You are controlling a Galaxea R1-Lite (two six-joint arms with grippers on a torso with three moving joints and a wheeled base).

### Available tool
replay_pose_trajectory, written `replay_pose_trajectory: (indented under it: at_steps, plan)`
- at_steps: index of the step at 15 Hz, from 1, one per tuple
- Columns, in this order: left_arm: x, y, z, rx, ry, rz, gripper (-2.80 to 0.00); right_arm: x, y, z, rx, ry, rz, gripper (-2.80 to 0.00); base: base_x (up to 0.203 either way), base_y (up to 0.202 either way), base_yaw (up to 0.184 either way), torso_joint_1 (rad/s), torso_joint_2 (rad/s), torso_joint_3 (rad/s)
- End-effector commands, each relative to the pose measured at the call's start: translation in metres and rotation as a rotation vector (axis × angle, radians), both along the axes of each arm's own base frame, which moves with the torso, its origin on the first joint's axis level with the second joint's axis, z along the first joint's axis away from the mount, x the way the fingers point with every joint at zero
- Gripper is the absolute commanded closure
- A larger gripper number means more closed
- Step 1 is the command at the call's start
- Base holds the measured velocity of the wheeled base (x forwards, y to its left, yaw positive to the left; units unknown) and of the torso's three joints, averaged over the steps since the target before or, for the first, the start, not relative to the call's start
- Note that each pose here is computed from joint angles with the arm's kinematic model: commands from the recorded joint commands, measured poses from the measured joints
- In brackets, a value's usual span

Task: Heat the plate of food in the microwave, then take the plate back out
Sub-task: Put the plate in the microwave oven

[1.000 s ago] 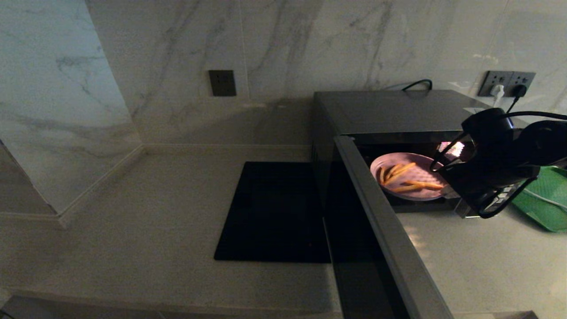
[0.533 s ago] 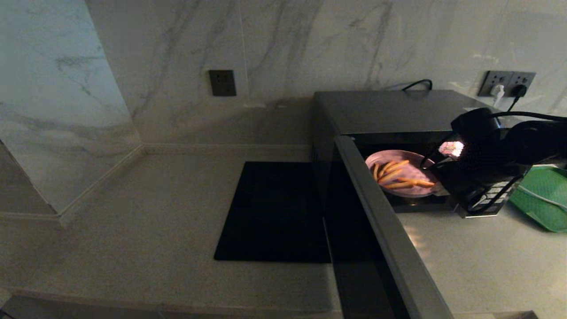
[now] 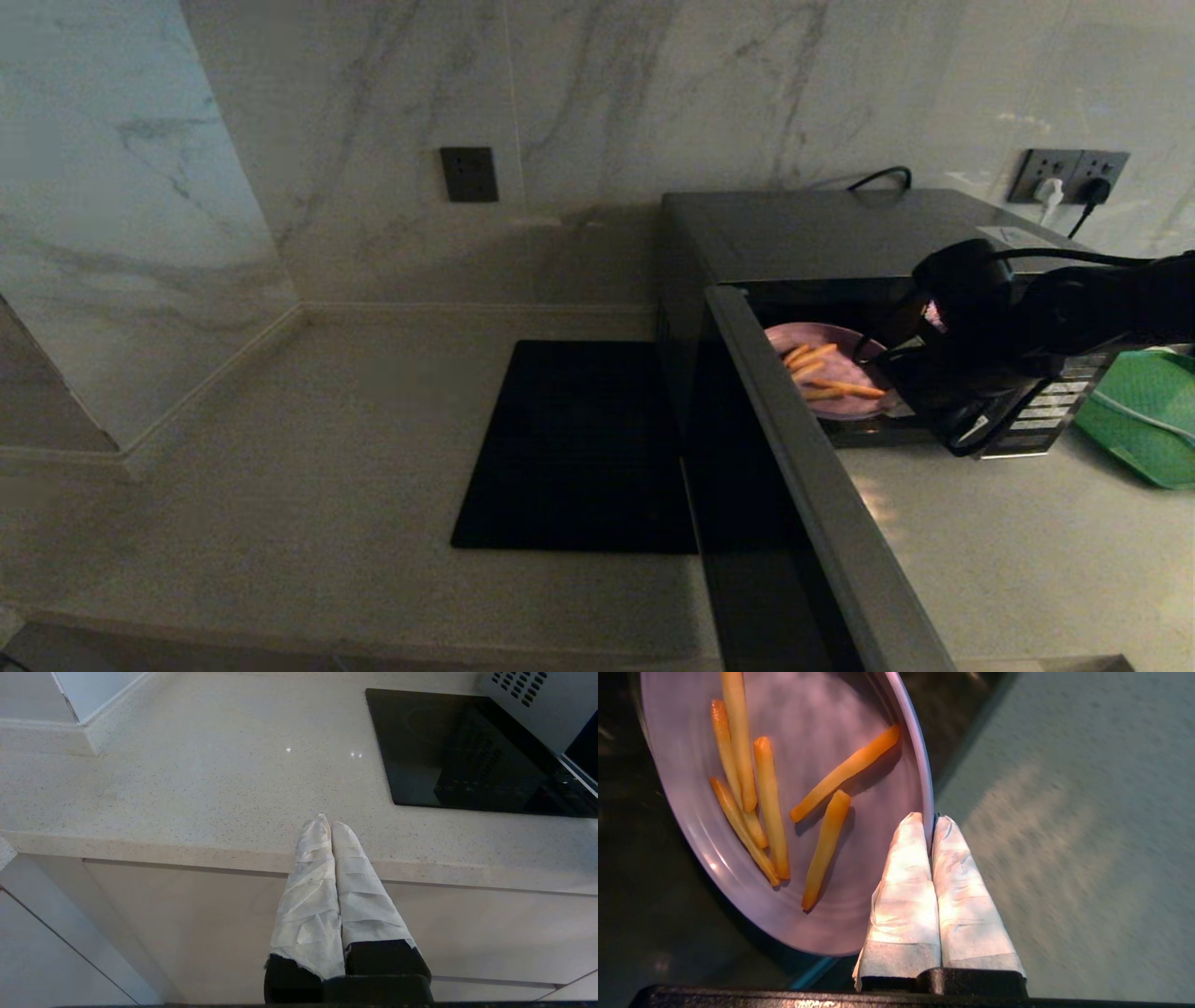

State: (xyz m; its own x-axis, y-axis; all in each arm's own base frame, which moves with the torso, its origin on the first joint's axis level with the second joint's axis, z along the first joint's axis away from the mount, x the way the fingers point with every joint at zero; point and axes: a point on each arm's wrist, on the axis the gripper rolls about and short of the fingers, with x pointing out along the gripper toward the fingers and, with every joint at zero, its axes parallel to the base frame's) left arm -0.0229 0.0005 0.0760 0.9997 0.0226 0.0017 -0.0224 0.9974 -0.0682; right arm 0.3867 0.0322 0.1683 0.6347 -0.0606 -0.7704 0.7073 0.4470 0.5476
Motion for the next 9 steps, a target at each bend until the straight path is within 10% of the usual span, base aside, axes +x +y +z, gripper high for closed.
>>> replay_pose_trajectory:
  at_steps: [1,9]
  plan:
    - [0.0,0.0,0.0,-0.001,0.0,0.0,0.0,0.005,0.0,-0.009,0.001,0.011,-0.006,0.0,0.0,0.0,0.0,0.0,0.0,0.0]
    - [0.0,0.0,0.0,-0.001,0.0,0.0,0.0,0.016,0.001,-0.029,-0.012,0.027,-0.013,0.0,0.0,0.0,0.0,0.0,0.0,0.0]
